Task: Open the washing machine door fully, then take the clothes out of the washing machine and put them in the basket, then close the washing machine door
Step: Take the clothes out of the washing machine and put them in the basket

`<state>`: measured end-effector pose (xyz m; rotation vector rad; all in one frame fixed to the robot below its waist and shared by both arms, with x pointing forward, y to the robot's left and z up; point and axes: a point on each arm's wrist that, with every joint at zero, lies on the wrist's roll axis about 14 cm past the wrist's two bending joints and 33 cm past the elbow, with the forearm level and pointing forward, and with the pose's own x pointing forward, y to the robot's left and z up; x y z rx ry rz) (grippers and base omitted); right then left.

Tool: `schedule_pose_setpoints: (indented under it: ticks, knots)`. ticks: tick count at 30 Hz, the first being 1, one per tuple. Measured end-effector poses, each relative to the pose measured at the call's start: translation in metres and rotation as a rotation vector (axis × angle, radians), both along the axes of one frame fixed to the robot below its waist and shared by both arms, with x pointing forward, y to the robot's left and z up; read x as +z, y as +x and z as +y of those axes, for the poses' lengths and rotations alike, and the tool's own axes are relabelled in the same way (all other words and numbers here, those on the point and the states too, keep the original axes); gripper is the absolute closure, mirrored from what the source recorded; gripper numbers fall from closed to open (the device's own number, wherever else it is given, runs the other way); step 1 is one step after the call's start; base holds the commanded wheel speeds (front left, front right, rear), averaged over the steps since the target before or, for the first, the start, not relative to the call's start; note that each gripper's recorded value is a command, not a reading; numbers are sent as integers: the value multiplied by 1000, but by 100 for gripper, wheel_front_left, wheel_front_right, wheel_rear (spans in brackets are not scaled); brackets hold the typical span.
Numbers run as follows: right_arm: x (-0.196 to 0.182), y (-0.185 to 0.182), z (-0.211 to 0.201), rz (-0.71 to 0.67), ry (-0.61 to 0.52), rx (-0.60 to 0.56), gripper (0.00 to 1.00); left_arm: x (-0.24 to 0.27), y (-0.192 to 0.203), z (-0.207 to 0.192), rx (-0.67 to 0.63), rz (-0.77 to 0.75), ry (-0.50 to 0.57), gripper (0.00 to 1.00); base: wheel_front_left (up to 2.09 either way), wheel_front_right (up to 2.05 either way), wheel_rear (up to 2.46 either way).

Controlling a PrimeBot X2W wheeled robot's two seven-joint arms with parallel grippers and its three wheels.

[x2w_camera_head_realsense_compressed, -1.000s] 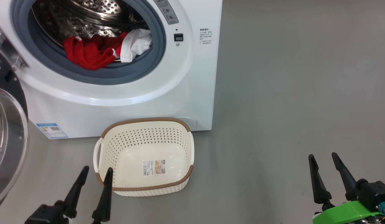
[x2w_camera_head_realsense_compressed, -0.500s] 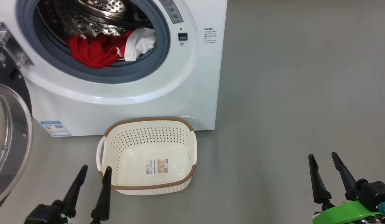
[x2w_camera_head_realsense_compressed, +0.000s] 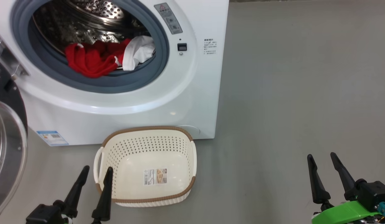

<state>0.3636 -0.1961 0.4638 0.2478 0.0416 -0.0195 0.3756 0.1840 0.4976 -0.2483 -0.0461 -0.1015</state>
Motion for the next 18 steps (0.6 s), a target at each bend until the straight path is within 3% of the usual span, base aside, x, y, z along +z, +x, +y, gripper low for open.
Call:
schedule_pose_setpoints:
  ticks: [12, 18]
  knots:
    - [-2, 0, 2, 6, 1, 5, 0, -1, 1, 6, 23, 3, -9, 0, 127, -127, 0]
    - [-2, 1, 3, 5, 1, 8, 0, -1, 1, 8, 37, 3, -11, 0, 47, -47, 0]
